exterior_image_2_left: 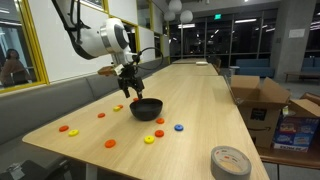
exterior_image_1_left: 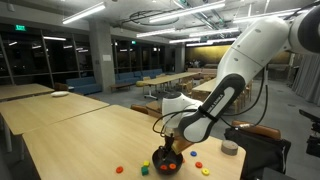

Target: Put the orange objects around the table in the black bowl

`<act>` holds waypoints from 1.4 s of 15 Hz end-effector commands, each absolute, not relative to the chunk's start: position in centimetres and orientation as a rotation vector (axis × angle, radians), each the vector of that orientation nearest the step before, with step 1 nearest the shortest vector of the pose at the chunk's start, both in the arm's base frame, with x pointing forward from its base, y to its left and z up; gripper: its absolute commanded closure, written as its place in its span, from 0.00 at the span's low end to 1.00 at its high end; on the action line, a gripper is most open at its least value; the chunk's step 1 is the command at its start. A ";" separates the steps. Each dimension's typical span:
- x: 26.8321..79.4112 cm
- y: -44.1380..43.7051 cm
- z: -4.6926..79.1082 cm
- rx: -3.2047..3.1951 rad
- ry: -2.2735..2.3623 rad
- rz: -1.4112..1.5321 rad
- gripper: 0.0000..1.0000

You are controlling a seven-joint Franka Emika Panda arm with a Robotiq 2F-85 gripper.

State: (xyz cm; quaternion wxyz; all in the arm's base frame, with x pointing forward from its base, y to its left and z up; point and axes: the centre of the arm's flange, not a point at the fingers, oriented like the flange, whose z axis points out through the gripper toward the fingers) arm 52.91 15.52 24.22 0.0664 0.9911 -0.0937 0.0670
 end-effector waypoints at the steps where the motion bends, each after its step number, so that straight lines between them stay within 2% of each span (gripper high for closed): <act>1: 47.5 14.5 27.0 2.976 -0.247 0.129 0.00; 8: 41.3 13.6 24.4 3.032 -0.221 0.023 0.00; 21: 37.6 10.3 17.3 3.142 -0.167 -0.083 0.00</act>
